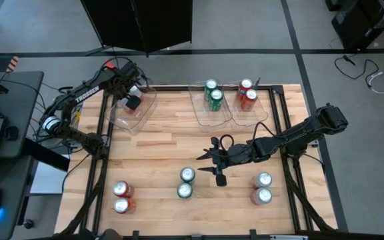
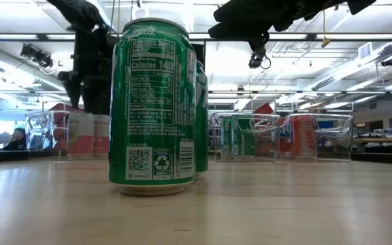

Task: Sort soda cans
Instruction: Adjust the left transparent bin

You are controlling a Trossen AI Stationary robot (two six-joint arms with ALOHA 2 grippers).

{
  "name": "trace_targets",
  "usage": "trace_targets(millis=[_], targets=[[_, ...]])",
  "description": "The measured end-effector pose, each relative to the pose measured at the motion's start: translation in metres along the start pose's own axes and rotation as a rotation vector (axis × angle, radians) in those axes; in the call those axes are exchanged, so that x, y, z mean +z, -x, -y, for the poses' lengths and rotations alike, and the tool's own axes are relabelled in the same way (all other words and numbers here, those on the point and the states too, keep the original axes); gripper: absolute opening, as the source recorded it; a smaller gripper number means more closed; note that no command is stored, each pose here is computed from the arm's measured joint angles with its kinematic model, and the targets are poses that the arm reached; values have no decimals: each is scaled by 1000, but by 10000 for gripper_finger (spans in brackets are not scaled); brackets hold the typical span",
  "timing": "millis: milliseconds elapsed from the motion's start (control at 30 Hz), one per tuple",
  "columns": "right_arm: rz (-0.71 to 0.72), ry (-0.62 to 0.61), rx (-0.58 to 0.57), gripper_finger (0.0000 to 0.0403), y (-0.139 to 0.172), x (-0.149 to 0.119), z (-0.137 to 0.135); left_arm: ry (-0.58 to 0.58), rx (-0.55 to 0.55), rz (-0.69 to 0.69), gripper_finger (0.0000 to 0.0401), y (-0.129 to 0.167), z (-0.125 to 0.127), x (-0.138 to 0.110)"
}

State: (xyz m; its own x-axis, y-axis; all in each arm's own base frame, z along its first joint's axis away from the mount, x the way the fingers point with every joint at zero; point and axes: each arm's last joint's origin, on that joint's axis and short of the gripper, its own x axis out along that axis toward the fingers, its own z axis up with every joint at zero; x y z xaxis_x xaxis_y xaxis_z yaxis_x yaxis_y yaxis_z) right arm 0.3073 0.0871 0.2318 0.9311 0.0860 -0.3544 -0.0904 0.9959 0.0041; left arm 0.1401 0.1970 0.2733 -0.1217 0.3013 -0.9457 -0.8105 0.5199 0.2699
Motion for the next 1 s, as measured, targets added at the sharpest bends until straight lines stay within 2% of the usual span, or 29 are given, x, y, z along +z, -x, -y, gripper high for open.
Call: trace_targets(millis=[267,433,533,700,767,1000], targets=[[0,6,0,170,0,0,0,-101,-38,81,338,53,16,4],[-1,17,0,167,0,0,0,-295,-155,-18,315,76,41,-16],[-4,24,0,158,0,0,0,-424,-155,-86,288,82,60,-32],[-4,25,2,134,0,0,-1,-554,-145,-90,223,80,89,-55],[-4,27,4,122,0,-1,-2,-572,-115,-115,188,74,97,-62],[-5,31,5,76,0,-1,-2,-598,-37,-251,48,37,103,-81]])
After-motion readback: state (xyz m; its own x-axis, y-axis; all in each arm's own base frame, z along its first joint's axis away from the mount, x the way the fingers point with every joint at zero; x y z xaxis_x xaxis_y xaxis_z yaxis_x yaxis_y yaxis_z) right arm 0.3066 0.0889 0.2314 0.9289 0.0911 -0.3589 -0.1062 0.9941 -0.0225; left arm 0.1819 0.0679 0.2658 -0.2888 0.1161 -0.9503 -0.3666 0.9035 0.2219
